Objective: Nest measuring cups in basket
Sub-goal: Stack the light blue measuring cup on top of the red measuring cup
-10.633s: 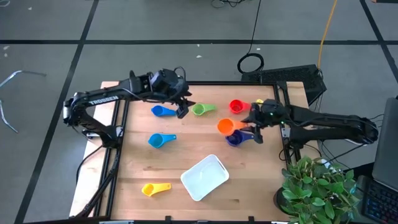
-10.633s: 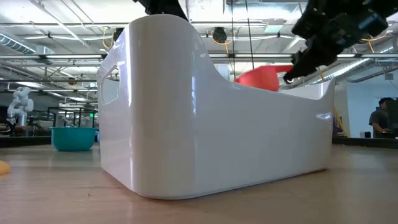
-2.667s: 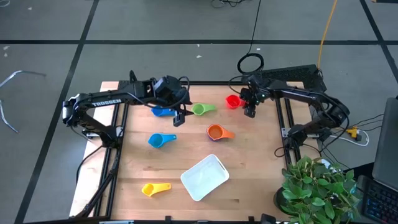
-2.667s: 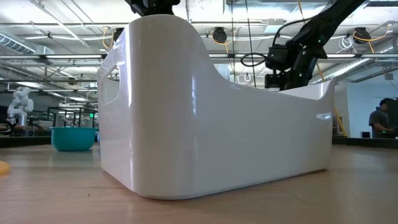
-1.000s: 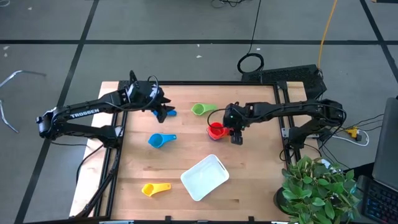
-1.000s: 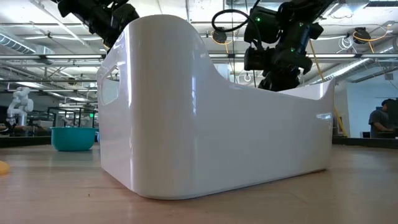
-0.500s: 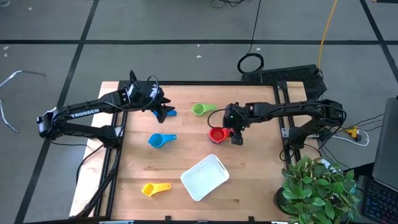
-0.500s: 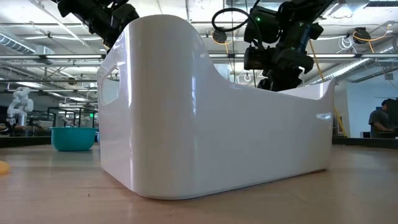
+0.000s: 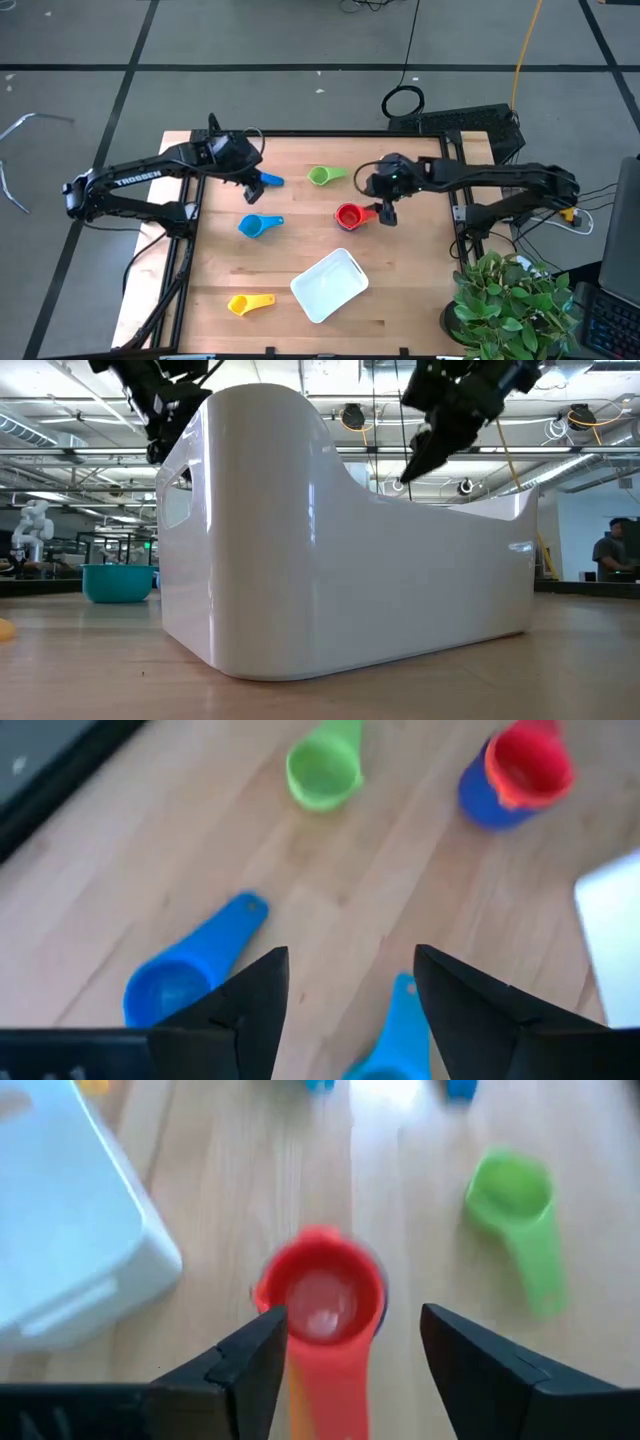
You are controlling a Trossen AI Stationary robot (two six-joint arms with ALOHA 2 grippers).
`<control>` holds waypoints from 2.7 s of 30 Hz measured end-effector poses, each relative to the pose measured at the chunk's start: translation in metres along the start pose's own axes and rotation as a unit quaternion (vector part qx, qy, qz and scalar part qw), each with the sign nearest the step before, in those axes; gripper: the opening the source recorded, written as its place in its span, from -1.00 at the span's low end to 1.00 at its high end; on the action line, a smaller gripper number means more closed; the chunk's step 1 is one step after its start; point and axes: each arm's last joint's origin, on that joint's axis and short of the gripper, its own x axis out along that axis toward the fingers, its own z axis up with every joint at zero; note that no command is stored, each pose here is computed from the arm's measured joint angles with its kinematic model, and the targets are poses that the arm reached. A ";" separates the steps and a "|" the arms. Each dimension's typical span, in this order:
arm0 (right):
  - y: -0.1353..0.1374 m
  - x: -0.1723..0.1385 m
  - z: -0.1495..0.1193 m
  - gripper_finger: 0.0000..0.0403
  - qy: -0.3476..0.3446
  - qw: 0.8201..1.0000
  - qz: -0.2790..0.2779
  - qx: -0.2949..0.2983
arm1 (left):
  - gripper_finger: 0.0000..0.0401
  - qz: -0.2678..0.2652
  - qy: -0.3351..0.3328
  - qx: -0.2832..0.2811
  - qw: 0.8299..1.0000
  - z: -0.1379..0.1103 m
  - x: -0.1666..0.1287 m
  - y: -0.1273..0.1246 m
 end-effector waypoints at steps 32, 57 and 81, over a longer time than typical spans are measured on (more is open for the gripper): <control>0.000 -0.027 -0.054 0.07 -0.174 0.983 -0.048 0.025 | 0.09 0.061 0.267 -0.009 0.962 -0.083 0.084 -0.009; -0.003 -0.027 -0.055 0.07 -0.172 0.983 -0.054 0.026 | -0.97 0.052 0.284 -0.052 0.956 -0.085 0.104 -0.006; -0.005 -0.023 -0.073 0.07 -0.082 0.993 -0.052 0.066 | -0.97 -0.053 0.075 0.001 0.996 0.099 0.069 -0.044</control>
